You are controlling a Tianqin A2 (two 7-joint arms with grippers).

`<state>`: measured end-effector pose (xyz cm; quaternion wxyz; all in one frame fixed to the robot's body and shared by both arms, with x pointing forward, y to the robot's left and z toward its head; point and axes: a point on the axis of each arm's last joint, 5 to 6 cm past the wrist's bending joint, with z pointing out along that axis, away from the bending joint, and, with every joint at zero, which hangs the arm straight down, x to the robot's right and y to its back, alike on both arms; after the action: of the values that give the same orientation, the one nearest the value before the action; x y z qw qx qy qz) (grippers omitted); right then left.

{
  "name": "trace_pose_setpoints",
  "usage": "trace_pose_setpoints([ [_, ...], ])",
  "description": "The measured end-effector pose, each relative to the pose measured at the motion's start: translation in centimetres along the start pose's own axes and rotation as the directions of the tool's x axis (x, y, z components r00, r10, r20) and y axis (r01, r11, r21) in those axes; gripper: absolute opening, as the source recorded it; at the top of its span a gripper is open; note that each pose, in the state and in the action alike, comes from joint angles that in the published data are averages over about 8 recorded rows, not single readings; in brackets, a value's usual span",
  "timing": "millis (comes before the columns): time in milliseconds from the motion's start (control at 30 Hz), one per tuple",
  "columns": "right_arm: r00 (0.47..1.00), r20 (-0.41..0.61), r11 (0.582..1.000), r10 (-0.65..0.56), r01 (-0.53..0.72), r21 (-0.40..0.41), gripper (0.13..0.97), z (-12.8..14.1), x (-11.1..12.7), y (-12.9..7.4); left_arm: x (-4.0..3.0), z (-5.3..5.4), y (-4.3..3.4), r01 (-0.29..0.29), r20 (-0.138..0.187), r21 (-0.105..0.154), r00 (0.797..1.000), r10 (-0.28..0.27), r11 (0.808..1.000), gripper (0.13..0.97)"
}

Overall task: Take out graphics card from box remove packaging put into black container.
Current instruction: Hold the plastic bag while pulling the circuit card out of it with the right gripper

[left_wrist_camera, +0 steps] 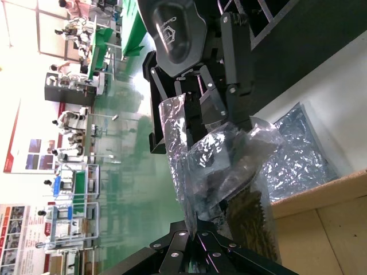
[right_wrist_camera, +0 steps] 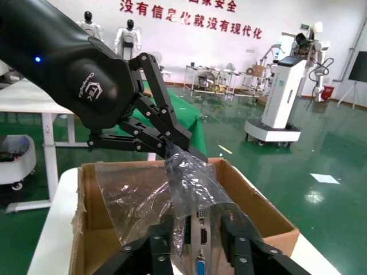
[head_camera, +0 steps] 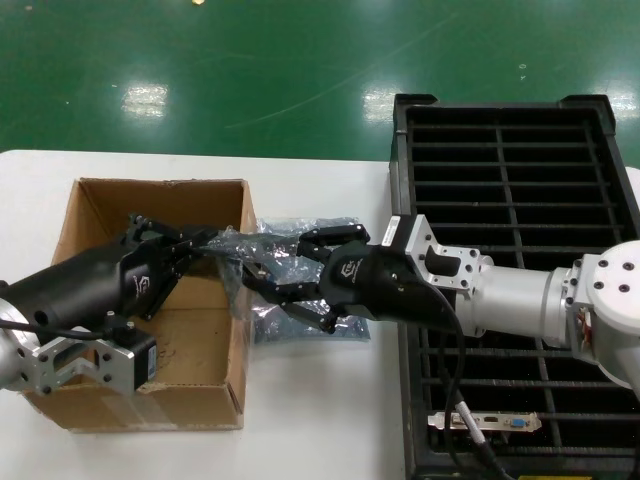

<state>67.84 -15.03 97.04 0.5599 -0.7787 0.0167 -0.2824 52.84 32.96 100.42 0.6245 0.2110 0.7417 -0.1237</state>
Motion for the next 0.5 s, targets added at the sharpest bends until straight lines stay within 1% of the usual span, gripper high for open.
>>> trace_pose_setpoints([
  [133, 1.000, 0.007, 1.000, 0.014, -0.014, 0.004, 0.323, 0.2, 0.0, 0.0, 0.00, 0.0, 0.00, 0.000, 0.000, 0.000, 1.000, 0.000, 1.000, 0.140],
  [167, 1.000, 0.008, 1.000, 0.018, -0.019, 0.006, 0.323, 0.3, 0.0, 0.0, 0.00, 0.0, 0.00, 0.000, 0.000, 0.000, 1.000, 0.000, 1.000, 0.140],
  [433, 0.997, -0.014, 0.996, 0.081, -0.080, 0.035, 0.422, 1.3, 0.5, -0.1, 0.00, 0.0, 0.00, 0.000, 0.000, 0.000, 1.000, 0.000, 1.000, 0.140],
  [500, 0.995, -0.021, 0.994, 0.099, -0.098, 0.043, 0.414, 1.5, 0.7, -0.1, 0.00, 0.0, 0.00, 0.000, 0.000, 0.000, 1.000, 0.000, 1.000, 0.140],
])
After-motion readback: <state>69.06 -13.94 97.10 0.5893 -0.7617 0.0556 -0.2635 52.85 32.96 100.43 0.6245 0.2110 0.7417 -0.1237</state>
